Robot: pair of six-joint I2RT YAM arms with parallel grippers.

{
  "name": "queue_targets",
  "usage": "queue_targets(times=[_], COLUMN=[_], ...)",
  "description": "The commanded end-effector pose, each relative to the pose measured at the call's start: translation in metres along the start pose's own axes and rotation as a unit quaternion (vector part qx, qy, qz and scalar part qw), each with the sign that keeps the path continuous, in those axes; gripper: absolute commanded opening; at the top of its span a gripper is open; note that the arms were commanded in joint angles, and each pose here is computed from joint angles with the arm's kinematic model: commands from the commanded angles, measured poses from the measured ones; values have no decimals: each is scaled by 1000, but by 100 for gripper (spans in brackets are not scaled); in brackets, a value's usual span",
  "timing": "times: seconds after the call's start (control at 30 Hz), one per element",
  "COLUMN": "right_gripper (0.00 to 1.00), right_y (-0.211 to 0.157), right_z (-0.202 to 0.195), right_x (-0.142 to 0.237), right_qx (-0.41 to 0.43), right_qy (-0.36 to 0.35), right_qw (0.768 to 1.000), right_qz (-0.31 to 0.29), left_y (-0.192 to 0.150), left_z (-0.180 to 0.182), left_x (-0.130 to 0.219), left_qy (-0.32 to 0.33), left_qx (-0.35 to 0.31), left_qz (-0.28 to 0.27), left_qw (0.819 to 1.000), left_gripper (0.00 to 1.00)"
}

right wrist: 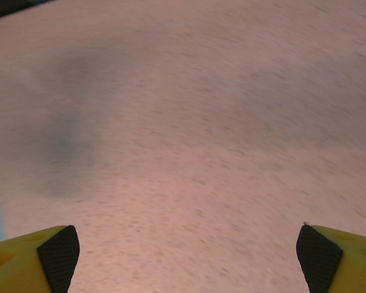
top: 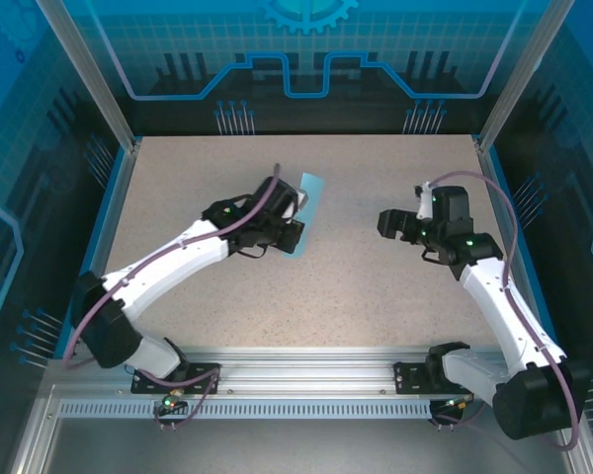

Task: Fold a paper plane with a square sheet of paper (fold left side to right side)
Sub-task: Turn over the paper at the center of the table.

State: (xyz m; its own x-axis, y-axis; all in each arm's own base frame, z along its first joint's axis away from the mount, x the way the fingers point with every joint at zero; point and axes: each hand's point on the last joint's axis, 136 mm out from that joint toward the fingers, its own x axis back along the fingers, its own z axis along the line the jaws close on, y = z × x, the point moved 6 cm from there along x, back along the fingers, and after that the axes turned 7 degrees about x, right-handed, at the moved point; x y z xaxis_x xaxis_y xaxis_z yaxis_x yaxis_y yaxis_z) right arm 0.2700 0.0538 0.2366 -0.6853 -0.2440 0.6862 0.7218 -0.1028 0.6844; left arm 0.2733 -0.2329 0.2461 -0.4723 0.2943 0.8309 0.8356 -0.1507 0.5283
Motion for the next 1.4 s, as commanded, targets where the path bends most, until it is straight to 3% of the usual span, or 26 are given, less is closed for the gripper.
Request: queue_targets(times=[0.0,0.17,0.47,0.8,1.1,1.37], right_gripper=[97,98,99,99,100,100], right_y=[-29,-35,-38,-46,-50,-52], right_z=[-29,-35,-38,-39,-38,-33], right_x=[0,-3,-6,-8,-11,-12], right_qx=[-56,-81,-105,-120,-122,-118], right_qy=[-69,-60,-43,-29,-16,8], right_qw=[995,994,992,991,991,992], right_qz=[48,49,46,42,48,53], left_y=[-9,-14,-27,-44,-41,-30], left_z=[35,35,16,-4,-8,-18], left_x=[4,-15,-69,-124,-148,-152], left_qy=[231,341,354,279,222,127], left_qx=[-14,-17,79,122,152,174], left_qz=[3,14,99,193,220,237], left_qw=[973,940,926,933,938,947], left_gripper=[0,0,0,0,0,24])
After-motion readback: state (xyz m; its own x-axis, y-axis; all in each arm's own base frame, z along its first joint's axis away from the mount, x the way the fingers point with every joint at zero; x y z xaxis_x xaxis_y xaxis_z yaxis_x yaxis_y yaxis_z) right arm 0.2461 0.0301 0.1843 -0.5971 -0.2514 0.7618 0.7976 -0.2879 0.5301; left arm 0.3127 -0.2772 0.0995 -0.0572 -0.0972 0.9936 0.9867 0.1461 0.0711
